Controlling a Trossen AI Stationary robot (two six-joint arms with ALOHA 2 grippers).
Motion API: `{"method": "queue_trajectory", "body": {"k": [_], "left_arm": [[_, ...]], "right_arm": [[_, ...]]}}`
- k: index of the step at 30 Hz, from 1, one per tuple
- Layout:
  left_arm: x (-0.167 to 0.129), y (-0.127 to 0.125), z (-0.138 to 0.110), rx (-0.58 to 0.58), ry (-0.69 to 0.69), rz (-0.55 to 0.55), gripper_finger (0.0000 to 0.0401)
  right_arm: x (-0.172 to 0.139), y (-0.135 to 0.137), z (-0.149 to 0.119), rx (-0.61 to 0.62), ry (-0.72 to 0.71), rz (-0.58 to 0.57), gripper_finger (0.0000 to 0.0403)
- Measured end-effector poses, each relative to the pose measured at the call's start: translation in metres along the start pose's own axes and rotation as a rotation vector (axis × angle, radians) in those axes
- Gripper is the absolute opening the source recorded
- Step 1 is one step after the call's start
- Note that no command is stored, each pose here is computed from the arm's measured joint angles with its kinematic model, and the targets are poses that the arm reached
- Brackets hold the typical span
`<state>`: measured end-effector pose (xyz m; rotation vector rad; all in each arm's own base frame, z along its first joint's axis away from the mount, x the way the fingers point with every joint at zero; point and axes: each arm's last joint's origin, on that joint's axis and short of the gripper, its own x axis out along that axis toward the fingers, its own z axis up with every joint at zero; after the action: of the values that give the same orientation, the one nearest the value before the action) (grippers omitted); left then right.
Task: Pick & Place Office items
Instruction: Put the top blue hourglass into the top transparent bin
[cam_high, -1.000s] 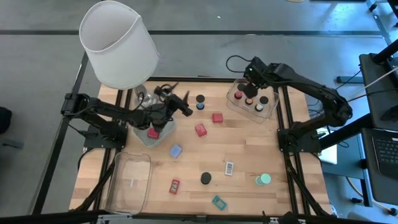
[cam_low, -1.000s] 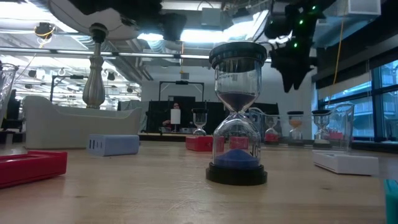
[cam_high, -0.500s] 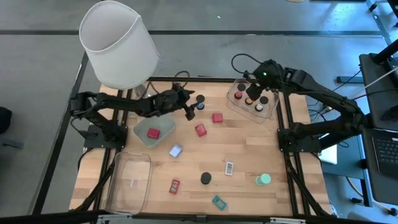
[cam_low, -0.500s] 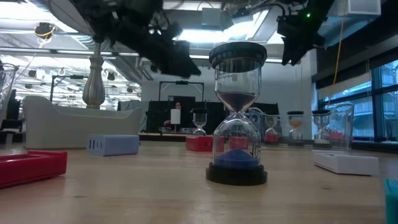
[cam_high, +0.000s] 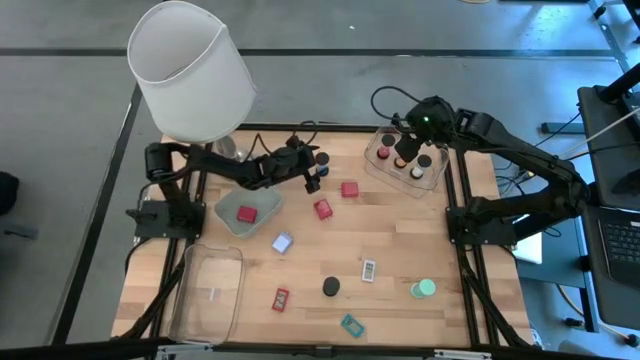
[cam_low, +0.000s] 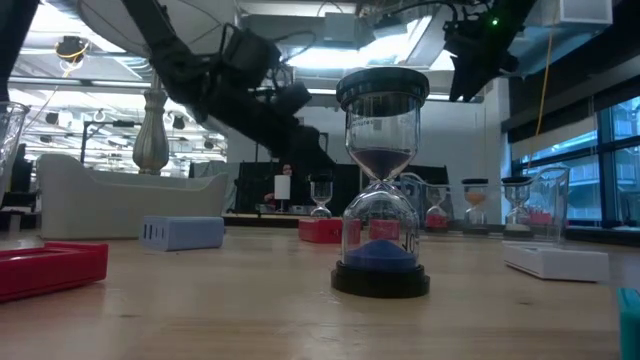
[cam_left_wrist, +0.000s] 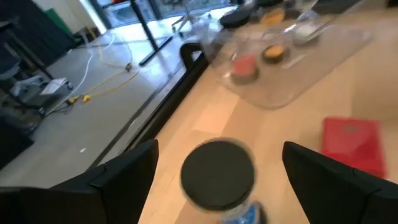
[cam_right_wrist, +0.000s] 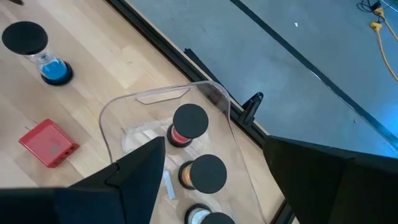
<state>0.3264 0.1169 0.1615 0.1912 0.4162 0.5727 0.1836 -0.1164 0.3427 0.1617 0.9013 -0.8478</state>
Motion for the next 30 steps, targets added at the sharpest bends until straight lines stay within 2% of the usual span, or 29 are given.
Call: {"method": "queue_trajectory", "body": {"k": [5,11,15,19,23,25,30], "left_arm": [[0.005,0.0,-0.004,-0.027,-0.009,0.014,0.0341],[0.002,-0.002,0.0,-0.041,-0.025,0.008,0.0341],[-0.007,-0.012,0.01,0.021,-0.054,-0.025,0.034],[-0.025,-0.021,0.026,0.088,-0.069,0.046,0.0336],[-0.049,-0.025,0.038,0.119,0.0,0.158,0.0332],[-0.062,-0.026,0.042,0.088,0.032,0.192,0.0331],[-0.094,-0.024,0.046,0.012,0.11,0.187,0.0331]], "right_arm": [[0.0,0.0,0.0,0.003,0.001,0.007,0.0274],[0.0,0.002,0.005,-0.008,-0.044,0.067,0.0274],[0.0,0.005,0.013,-0.01,-0.114,0.14,0.0274],[0.009,0.011,0.021,-0.006,-0.15,0.193,0.0274],[0.031,0.022,0.034,-0.008,-0.181,0.26,0.0274],[0.047,0.031,0.041,-0.047,-0.196,0.313,0.0274],[0.084,0.068,0.052,-0.267,-0.262,0.481,0.0274]]}}
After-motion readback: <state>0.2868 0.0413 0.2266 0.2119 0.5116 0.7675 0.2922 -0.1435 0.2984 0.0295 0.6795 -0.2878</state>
